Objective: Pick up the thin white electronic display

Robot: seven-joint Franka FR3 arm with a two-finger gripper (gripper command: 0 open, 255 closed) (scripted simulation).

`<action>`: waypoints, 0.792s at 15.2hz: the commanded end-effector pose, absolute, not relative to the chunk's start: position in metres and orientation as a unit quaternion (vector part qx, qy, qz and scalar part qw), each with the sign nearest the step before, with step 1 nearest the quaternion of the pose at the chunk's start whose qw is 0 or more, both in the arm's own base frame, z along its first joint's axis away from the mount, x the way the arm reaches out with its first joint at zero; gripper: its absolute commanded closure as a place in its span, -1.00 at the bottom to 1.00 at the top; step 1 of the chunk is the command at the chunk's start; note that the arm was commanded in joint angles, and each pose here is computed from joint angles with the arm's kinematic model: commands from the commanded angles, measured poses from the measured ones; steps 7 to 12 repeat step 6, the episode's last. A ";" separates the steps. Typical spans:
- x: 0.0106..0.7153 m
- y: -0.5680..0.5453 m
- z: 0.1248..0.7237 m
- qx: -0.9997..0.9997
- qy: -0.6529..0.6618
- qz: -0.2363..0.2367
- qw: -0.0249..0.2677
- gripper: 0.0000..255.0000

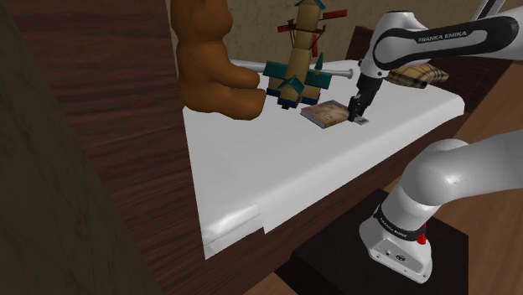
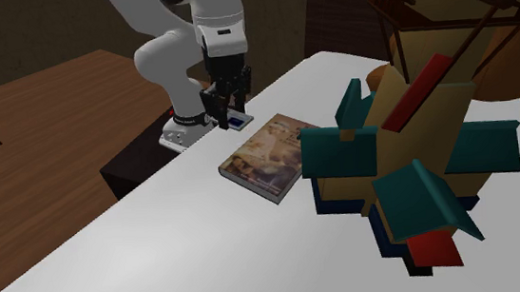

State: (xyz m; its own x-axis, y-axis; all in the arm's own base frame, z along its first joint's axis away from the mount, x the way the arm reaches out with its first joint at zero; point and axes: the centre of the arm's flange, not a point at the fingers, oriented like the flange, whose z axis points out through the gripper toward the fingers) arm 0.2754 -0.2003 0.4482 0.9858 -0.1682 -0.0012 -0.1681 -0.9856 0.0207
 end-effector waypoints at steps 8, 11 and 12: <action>0.276 -0.200 0.476 0.996 -0.084 -0.002 0.010 1.00; 0.276 -0.200 0.476 0.996 -0.084 -0.002 0.010 1.00; 0.276 -0.200 0.476 0.996 -0.084 -0.002 0.010 1.00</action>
